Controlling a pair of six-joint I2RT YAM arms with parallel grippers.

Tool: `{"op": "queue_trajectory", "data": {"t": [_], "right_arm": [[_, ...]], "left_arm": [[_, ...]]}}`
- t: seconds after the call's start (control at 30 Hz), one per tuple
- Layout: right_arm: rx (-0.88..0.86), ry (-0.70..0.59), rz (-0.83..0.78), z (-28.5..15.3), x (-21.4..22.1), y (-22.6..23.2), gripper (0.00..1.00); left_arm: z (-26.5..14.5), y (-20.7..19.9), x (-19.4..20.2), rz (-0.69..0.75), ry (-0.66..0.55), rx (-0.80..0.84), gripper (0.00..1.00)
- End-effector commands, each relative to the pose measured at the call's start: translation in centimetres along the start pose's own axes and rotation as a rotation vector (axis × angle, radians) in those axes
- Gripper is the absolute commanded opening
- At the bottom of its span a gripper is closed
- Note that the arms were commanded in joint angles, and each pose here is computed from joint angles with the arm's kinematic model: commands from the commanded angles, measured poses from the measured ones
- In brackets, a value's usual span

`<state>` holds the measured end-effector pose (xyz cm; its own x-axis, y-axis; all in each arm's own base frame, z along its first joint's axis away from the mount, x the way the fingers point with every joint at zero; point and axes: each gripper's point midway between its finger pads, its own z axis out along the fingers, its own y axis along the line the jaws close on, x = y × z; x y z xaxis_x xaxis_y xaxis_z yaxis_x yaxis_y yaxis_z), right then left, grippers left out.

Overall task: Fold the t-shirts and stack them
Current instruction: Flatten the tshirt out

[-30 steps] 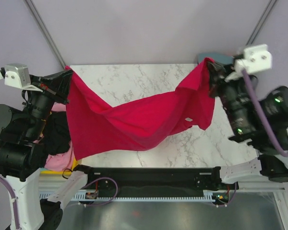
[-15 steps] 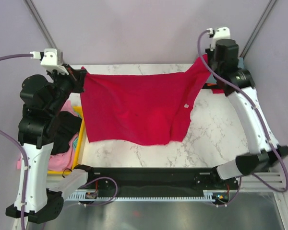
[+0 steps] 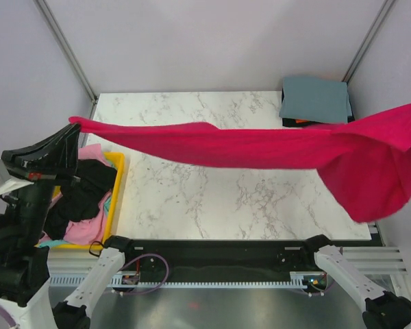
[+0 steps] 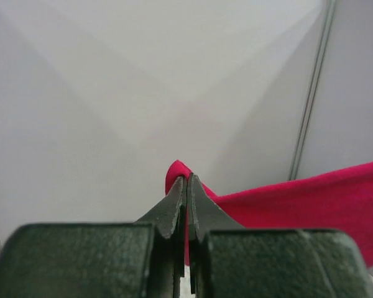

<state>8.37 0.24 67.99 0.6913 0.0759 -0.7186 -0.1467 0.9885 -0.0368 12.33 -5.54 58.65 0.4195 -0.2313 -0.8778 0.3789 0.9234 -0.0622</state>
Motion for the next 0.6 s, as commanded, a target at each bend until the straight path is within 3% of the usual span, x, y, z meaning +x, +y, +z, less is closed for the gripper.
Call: {"op": "queue_trajectory", "data": {"t": [0.0,0.17,0.3,0.4,0.47,0.5,0.53,0.57], "right_arm": [[-0.104,0.112,-0.023,2.8,4.4,2.4,0.00],[-0.085,0.085,-0.042,5.0,3.1,2.1,0.00],[0.003,0.157,-0.118,8.2,6.7,0.9,0.00],[0.025,0.267,-0.153,10.9,12.7,1.2,0.00],[0.011,0.396,-0.182,12.5,19.8,2.2,0.00],[0.024,0.442,-0.192,13.0,22.5,2.2,0.00],[0.020,0.557,-0.202,13.5,28.9,2.6,0.00],[-0.007,0.607,-0.181,13.7,32.2,3.2,0.00]], "left_arm": [[0.7,0.0,-2.3,0.091,-0.069,0.015,0.02],[2.5,2.3,-2.4,0.137,-0.058,-0.093,0.02],[5.3,4.8,0.6,0.118,0.020,-0.197,0.02],[8.0,6.9,5.8,0.116,0.145,-0.261,0.02],[9.6,7.9,9.1,0.116,0.219,-0.283,0.02],[11.0,9.1,13.2,0.125,0.313,-0.311,0.02],[11.9,9.8,15.8,0.128,0.374,-0.330,0.02],[12.2,11.0,18.3,0.139,0.430,-0.373,0.02]]}}
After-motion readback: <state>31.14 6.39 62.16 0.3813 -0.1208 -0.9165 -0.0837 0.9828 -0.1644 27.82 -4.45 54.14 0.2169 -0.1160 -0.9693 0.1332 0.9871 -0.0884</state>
